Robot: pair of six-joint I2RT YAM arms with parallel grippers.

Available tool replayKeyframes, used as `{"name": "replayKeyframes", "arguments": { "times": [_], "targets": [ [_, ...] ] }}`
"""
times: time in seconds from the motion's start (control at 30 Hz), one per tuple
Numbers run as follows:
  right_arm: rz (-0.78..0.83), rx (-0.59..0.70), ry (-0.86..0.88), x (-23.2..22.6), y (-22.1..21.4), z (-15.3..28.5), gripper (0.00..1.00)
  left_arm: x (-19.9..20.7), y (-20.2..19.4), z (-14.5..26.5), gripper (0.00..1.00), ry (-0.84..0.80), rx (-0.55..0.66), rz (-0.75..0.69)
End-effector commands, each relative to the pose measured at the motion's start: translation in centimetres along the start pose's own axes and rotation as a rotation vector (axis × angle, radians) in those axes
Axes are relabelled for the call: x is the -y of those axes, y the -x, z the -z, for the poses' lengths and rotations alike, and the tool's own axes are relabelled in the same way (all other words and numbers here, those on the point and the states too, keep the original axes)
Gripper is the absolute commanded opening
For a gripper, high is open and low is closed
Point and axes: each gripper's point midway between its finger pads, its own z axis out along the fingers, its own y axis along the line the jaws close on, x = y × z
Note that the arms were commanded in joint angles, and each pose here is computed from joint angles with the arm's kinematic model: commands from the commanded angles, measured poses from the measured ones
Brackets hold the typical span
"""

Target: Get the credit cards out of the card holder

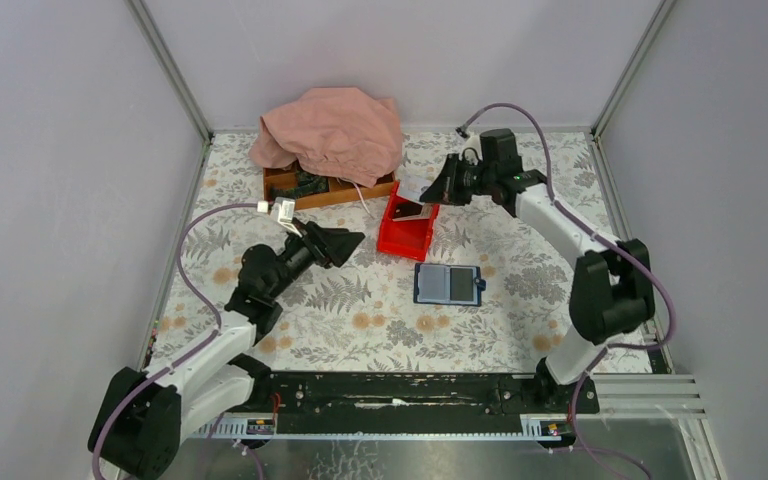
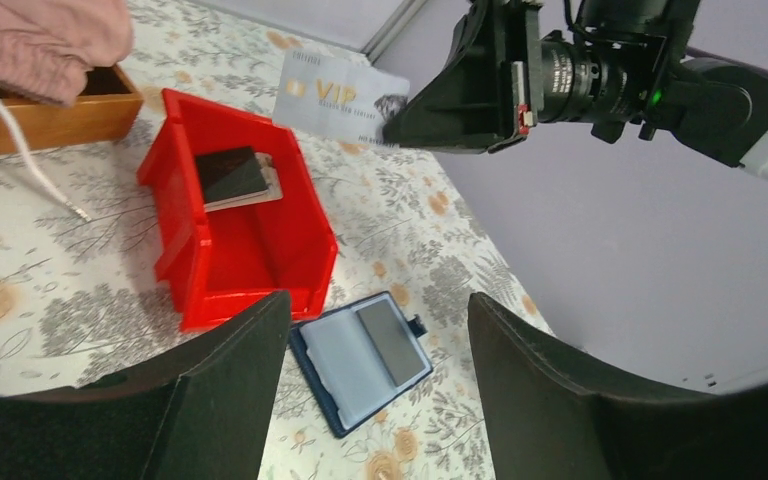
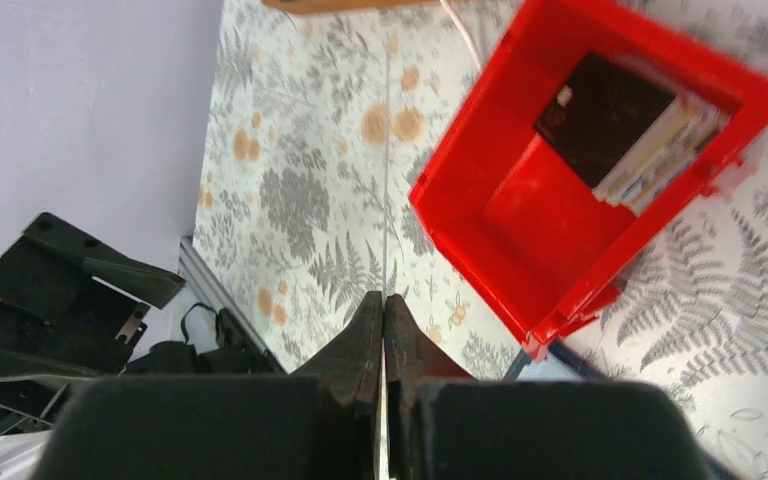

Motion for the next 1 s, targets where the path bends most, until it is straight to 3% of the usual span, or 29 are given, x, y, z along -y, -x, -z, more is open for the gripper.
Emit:
{"name": "replayKeyframes", "arguments": {
  "times": [0.0,0.3,0.97],
  "targets": [
    [-0.133,-0.154,0.019,-0.1,-2.6,-0.4,0.0,-1.6,0.1,0.7,0.72,0.102,-0.019,-0.068],
    [-0.206,-0.267,-0.125,4.0,-5.5,-1.7,0.0,-1.3,-0.3,0.7,0.72,0.086,-0.045,-0.054],
    [-0.222,-0.238,-0.191,6.7,-1.1,-6.8,0.0,-2.0,-0.1,0.8,0.72,0.129,-0.044,-0.071]
  ]
}}
